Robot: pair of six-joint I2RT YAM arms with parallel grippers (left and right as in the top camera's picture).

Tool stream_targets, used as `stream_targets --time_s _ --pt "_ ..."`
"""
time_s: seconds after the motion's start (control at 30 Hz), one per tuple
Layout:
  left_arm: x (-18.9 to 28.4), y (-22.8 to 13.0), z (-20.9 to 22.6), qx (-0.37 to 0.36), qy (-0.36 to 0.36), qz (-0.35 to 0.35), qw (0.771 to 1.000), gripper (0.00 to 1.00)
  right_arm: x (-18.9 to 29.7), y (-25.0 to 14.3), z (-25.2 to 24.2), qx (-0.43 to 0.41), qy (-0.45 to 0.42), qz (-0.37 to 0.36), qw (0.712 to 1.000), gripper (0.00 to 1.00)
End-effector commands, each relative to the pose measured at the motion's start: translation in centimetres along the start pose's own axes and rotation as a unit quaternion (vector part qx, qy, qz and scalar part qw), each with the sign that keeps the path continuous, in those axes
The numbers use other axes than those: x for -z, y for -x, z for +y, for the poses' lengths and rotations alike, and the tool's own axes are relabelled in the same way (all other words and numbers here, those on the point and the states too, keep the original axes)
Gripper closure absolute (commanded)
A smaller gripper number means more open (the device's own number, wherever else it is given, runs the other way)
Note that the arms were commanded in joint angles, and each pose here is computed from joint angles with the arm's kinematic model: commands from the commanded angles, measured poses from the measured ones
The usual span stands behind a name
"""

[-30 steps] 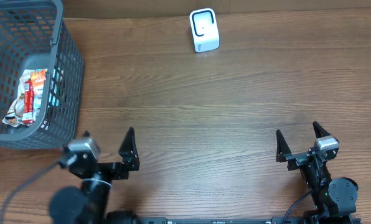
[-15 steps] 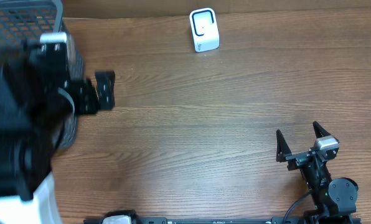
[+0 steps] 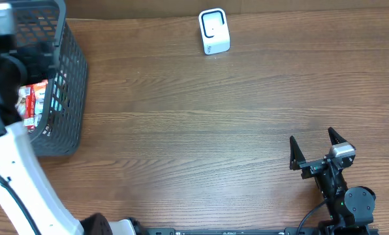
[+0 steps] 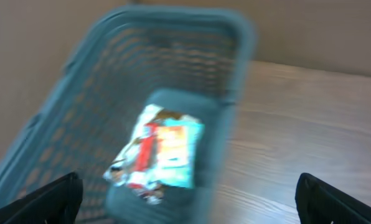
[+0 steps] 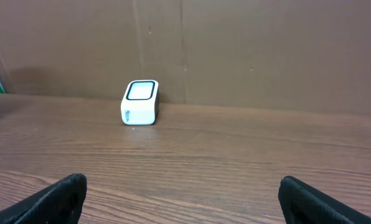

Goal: Scan the item barcode
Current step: 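Reach the left gripper into the grey basket and grasp a snack packet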

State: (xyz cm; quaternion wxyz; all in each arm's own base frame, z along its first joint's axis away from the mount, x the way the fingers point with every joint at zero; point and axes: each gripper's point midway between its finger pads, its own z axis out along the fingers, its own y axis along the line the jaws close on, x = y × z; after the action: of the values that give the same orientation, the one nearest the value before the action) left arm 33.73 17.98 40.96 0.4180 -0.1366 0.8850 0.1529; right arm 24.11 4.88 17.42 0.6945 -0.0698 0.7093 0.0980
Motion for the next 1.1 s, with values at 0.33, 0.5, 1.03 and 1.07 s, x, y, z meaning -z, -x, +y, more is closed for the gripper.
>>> stream_targets --time_s 0.33,0.5,1.03,1.07 --pt "-11.1 -5.0 4.7 0.019 -0.026 0.118 0.992 0.00 0.0 -0.2 -0.1 0.002 -0.002 -0.001 1.000 0.00" --pt "-16.2 -8.1 3.7 -0.002 -0.076 0.171 0.982 0.00 0.0 -0.2 -0.1 0.002 -0.002 -0.001 1.000 0.00" --pt "-25.3 -16.1 0.7 -0.021 -0.176 0.268 0.947 0.00 0.0 -0.2 -0.1 0.002 -0.002 -0.001 1.000 0.00" --pt "-25.8 -16.7 0.7 -0.020 -0.178 0.275 0.945 0.00 0.0 -0.2 -0.1 0.002 -0.002 -0.001 1.000 0.00"
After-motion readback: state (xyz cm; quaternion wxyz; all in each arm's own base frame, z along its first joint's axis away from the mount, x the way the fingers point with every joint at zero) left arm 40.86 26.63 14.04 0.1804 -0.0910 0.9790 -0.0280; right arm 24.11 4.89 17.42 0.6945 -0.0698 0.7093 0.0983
